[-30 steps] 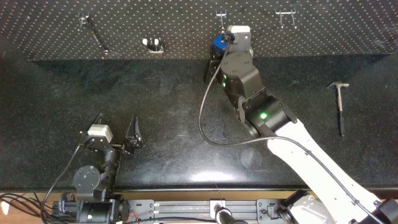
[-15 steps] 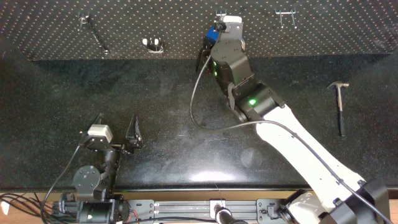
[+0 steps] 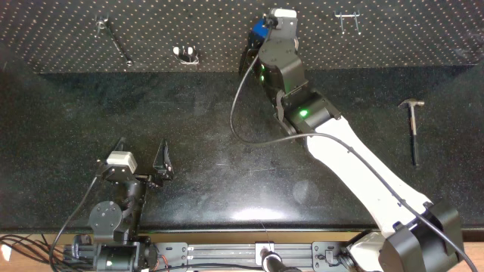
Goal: Place Tools Onto Pegboard
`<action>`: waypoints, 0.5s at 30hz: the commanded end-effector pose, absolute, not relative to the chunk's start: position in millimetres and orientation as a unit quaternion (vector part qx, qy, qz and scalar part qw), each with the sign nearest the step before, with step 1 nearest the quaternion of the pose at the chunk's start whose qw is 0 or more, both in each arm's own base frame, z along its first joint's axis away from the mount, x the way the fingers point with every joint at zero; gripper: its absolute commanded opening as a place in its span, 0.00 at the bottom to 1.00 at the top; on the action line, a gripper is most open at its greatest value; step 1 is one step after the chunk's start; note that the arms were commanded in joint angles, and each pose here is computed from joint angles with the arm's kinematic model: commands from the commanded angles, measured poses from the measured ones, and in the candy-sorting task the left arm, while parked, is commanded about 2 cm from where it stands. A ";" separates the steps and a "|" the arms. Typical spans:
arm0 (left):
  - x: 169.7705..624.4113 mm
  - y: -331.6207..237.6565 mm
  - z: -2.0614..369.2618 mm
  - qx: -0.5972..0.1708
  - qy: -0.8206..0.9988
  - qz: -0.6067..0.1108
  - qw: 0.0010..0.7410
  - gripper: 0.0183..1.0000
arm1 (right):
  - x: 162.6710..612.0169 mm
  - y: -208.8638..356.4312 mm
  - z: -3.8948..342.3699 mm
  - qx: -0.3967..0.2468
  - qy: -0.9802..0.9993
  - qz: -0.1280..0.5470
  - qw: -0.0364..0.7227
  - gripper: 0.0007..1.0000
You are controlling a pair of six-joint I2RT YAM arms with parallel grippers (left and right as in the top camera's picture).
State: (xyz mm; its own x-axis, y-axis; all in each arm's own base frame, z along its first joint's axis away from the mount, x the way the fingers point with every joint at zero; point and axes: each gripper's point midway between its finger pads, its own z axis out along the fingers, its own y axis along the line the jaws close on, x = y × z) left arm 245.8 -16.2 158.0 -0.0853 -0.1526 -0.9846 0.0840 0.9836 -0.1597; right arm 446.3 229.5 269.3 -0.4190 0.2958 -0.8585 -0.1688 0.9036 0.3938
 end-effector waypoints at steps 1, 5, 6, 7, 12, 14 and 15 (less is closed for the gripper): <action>245.1 -18.5 157.9 -0.014 0.731 -0.088 0.677 1.00 | 456.8 230.9 282.4 0.043 0.804 0.230 0.546 0.07; 245.1 -18.5 157.9 -0.014 0.731 -0.088 0.677 0.99 | 461.3 228.1 282.3 0.047 0.802 0.230 0.550 0.07; 245.1 -18.4 157.9 -0.014 0.731 -0.088 0.677 1.00 | 461.9 228.5 282.9 0.048 0.800 0.231 0.551 0.07; 245.1 -18.5 157.9 -0.014 0.731 -0.088 0.677 0.99 | 462.2 228.9 283.4 0.048 0.800 0.232 0.552 0.07; 245.1 -18.5 157.9 -0.014 0.731 -0.088 0.677 1.00 | 462.1 234.8 287.0 0.040 0.794 0.249 0.553 0.07; 245.1 -18.5 157.9 -0.014 0.731 -0.088 0.677 0.99 | 462.6 234.2 287.8 0.041 0.794 0.249 0.554 0.07; 245.1 -18.5 157.9 -0.014 0.731 -0.088 0.677 1.00 | 463.0 233.5 287.7 0.041 0.794 0.248 0.554 0.07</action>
State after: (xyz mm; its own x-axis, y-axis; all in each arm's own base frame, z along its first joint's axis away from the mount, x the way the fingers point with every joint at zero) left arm 245.8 -16.2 158.1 -0.0850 -0.1526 -0.9846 0.0845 0.9835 -0.1597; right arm 457.8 231.0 271.9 -0.4057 0.3137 -0.8585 -0.1936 0.8884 0.4161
